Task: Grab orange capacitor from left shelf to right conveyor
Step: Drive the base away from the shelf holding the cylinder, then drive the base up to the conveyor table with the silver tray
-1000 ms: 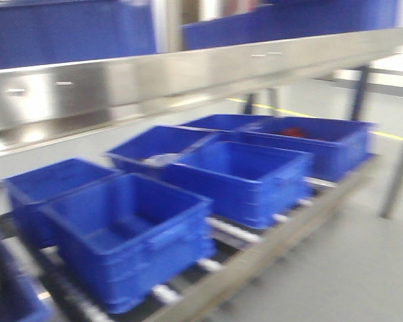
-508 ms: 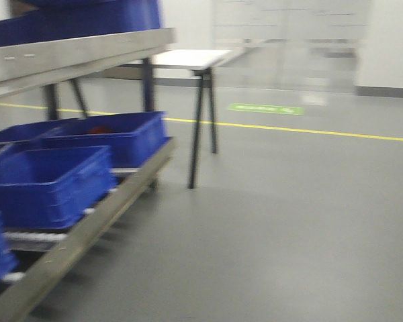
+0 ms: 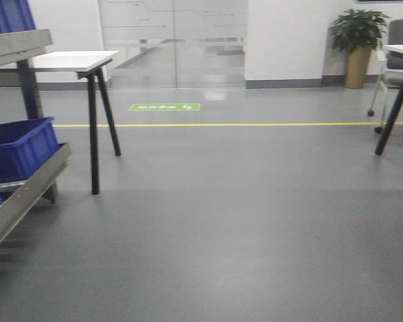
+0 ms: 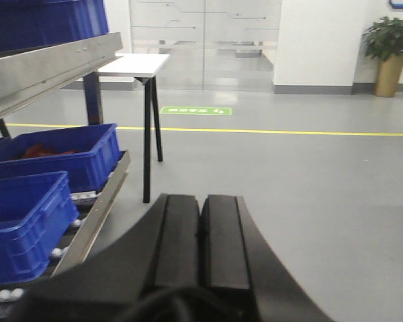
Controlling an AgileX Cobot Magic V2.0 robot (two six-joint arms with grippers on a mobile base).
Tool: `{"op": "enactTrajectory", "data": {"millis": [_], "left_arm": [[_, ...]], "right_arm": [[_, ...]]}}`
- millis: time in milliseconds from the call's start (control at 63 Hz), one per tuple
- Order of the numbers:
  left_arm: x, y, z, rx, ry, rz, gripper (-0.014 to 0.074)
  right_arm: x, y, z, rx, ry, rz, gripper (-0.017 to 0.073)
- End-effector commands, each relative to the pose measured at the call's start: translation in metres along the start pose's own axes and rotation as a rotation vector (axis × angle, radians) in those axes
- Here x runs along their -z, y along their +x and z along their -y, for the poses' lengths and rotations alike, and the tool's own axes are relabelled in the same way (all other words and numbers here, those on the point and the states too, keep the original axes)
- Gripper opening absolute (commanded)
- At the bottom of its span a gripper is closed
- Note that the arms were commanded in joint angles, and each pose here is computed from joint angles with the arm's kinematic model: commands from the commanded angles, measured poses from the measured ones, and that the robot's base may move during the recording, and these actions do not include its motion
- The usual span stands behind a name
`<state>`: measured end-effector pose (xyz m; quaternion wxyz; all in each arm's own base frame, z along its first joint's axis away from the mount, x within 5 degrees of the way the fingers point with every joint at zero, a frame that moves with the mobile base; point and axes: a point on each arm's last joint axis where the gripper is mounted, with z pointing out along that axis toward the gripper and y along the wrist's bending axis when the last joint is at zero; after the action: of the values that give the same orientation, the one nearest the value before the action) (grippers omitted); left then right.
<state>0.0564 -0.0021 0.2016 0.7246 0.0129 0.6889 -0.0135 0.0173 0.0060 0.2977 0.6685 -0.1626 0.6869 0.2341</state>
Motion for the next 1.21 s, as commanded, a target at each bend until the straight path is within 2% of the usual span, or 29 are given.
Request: {"op": "enactTrajectory", "data": {"millis": [0, 1190], "left_arm": [[0.0013, -0.0099, 0.0004, 0.007, 0.008, 0.096, -0.0105], [0.0013, -0.0099, 0.0004, 0.007, 0.008, 0.096, -0.0105]], "right_arm": [[0.0029, -0.0153, -0.0021, 0.007, -0.017, 0.105, 0.0057], [0.0029, -0.0153, -0.0020, 0.008, -0.010, 0.106, 0.0057]]}}
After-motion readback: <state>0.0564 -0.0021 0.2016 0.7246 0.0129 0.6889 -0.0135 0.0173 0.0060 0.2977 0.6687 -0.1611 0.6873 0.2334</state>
